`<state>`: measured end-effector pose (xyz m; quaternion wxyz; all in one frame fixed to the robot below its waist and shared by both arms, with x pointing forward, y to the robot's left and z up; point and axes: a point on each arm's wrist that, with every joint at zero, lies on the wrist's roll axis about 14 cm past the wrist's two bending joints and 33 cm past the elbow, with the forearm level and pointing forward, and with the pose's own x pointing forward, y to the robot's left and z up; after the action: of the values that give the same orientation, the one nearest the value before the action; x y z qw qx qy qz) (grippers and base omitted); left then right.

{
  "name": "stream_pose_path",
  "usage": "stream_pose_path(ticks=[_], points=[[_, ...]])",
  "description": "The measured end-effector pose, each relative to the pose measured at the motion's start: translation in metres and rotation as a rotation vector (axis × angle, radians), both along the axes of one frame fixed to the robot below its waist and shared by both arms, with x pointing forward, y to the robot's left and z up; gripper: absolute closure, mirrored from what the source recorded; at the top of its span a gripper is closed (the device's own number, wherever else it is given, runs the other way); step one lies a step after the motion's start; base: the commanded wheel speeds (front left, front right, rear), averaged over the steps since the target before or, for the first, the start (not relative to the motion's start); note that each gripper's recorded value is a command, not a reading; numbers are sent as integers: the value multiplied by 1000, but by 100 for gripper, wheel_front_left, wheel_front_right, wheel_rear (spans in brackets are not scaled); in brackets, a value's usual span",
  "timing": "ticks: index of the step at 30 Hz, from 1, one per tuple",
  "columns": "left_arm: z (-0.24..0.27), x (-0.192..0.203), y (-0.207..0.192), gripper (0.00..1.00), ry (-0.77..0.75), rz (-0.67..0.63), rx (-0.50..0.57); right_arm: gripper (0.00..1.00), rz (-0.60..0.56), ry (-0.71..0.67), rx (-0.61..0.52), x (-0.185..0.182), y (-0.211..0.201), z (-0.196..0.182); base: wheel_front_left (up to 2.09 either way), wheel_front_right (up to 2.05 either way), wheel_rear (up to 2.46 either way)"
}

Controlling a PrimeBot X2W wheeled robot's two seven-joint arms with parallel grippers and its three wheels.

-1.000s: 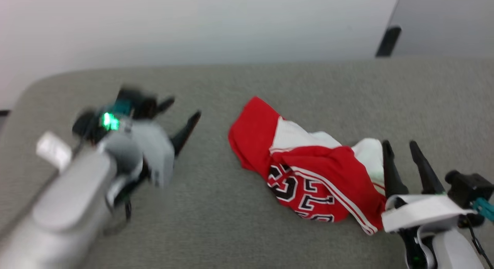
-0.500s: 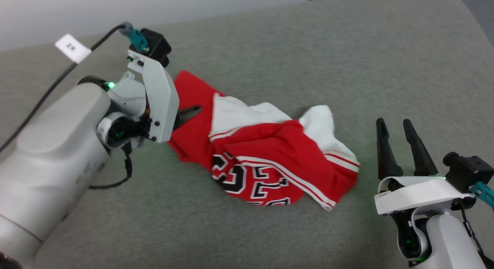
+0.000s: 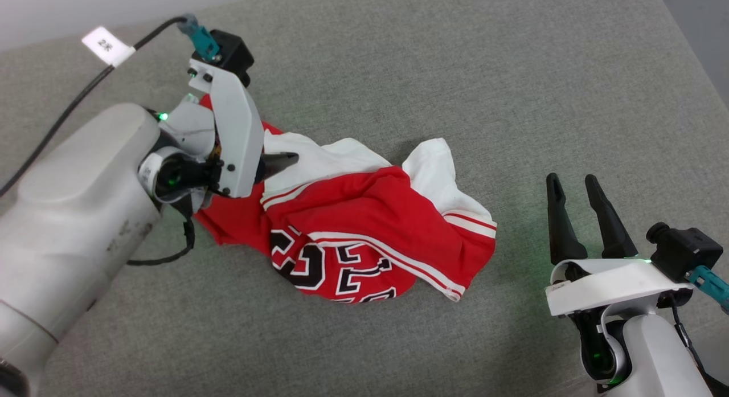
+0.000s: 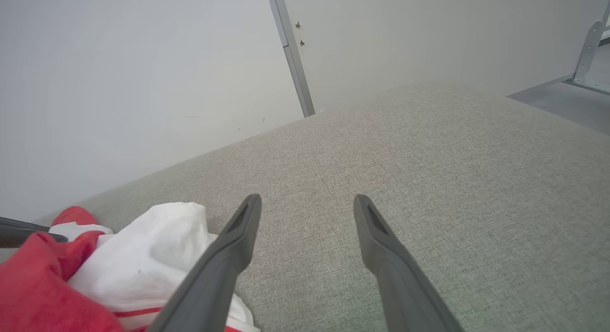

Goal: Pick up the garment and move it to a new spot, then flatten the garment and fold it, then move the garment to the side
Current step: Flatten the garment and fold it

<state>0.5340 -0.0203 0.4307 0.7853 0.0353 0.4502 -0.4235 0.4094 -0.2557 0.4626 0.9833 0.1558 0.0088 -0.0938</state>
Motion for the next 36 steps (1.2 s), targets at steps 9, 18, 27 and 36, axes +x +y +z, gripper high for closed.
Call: stream_pose_path(ticks=[9,18,27,36], points=[[12,-3,-13,100,-12,12,-94,0,7,-4,7,2,3,1,0,0,0],[80,5,-18,100,-191,86,-318,0,29,1,1,3,11,-2,0,0,0],[131,21,81,100,-369,340,-358,0,138,-45,-4,19,49,12,0,0,0],[77,-23,199,100,-321,648,-271,0,204,-75,0,22,74,22,0,0,0]])
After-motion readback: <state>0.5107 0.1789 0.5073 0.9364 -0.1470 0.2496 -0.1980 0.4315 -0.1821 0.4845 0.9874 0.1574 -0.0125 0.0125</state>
